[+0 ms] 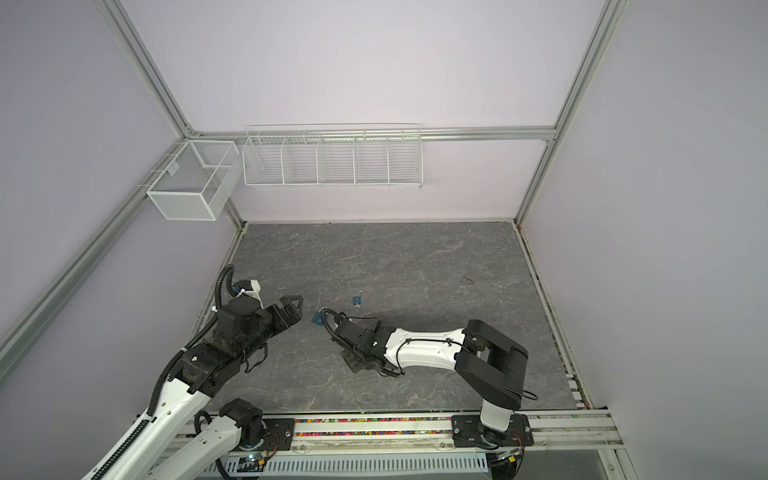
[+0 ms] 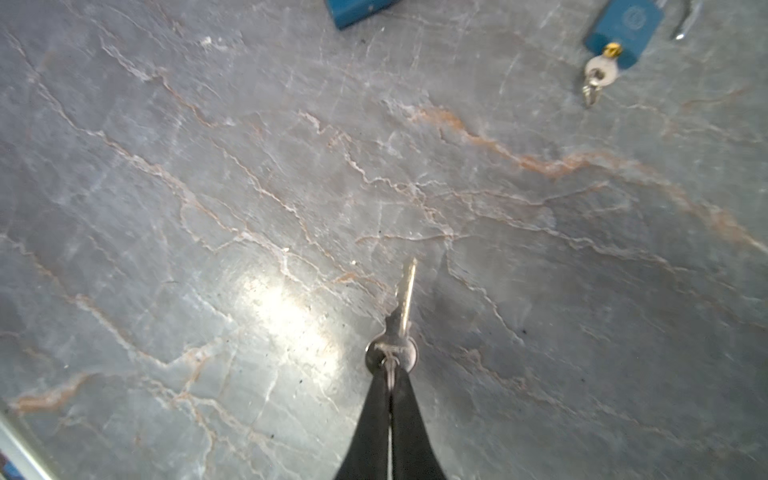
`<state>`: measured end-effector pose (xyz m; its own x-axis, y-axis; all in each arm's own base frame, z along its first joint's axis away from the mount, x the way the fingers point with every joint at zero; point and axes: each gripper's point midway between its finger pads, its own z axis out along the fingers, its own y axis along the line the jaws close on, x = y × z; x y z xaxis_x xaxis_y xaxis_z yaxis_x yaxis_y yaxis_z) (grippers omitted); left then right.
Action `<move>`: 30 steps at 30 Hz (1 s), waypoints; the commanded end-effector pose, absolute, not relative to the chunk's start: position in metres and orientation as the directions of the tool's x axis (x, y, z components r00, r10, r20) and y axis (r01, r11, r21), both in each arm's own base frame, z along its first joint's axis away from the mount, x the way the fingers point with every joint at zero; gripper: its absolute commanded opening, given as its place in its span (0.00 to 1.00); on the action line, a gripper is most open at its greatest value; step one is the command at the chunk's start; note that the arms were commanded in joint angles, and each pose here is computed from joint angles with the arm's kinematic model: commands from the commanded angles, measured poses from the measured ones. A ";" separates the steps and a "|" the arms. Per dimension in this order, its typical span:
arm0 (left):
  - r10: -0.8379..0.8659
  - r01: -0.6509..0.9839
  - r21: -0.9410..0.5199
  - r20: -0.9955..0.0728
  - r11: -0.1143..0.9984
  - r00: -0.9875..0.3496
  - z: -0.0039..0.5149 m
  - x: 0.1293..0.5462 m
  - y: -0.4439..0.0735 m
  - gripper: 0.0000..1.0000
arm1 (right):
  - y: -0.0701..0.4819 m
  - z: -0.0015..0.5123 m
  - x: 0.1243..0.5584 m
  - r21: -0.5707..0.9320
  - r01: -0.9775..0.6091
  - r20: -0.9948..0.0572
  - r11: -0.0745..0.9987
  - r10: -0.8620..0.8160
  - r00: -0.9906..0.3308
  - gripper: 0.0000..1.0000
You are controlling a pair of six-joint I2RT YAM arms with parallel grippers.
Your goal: Unlock with the key
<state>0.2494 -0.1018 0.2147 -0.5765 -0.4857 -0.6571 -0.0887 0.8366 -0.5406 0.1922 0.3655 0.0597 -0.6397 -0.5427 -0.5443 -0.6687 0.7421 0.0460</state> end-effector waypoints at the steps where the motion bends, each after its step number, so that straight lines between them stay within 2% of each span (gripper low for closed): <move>1: -0.524 -0.052 -0.601 -0.647 0.797 -0.554 0.233 0.251 -0.108 0.99 | 0.357 0.080 0.204 0.053 -0.630 -0.613 0.775 -0.472 -0.633 0.06; 4: -0.537 -0.026 -0.634 -0.630 0.772 -0.561 0.239 0.252 -0.116 0.99 | 0.348 0.096 0.210 0.060 -0.615 -0.652 0.787 -0.435 -0.621 0.06; 14: -0.501 0.086 -0.724 -0.553 0.684 -0.665 0.240 0.264 -0.166 0.82 | 0.335 0.150 0.214 0.088 -0.633 -0.748 0.769 -0.369 -0.552 0.06; 22: -0.402 0.192 -0.724 -0.560 0.662 -0.725 0.238 0.262 -0.221 0.80 | 0.336 0.188 0.210 0.120 -0.666 -0.811 0.736 -0.314 -0.493 0.06; 25: -0.365 0.211 -0.722 -0.553 0.659 -0.749 0.234 0.262 -0.240 0.75 | 0.338 0.195 0.210 0.129 -0.673 -0.822 0.728 -0.301 -0.484 0.06; 30: -0.313 0.240 -0.716 -0.547 0.655 -0.776 0.229 0.262 -0.265 0.73 | 0.343 0.201 0.209 0.140 -0.685 -0.831 0.715 -0.292 -0.474 0.06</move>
<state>0.2574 -0.2512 0.2081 -0.7926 -0.3092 -0.5256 0.1910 0.6927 -0.6955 0.2092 0.3406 0.1949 -0.4980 -0.2962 -0.8151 -0.6659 0.7327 0.1405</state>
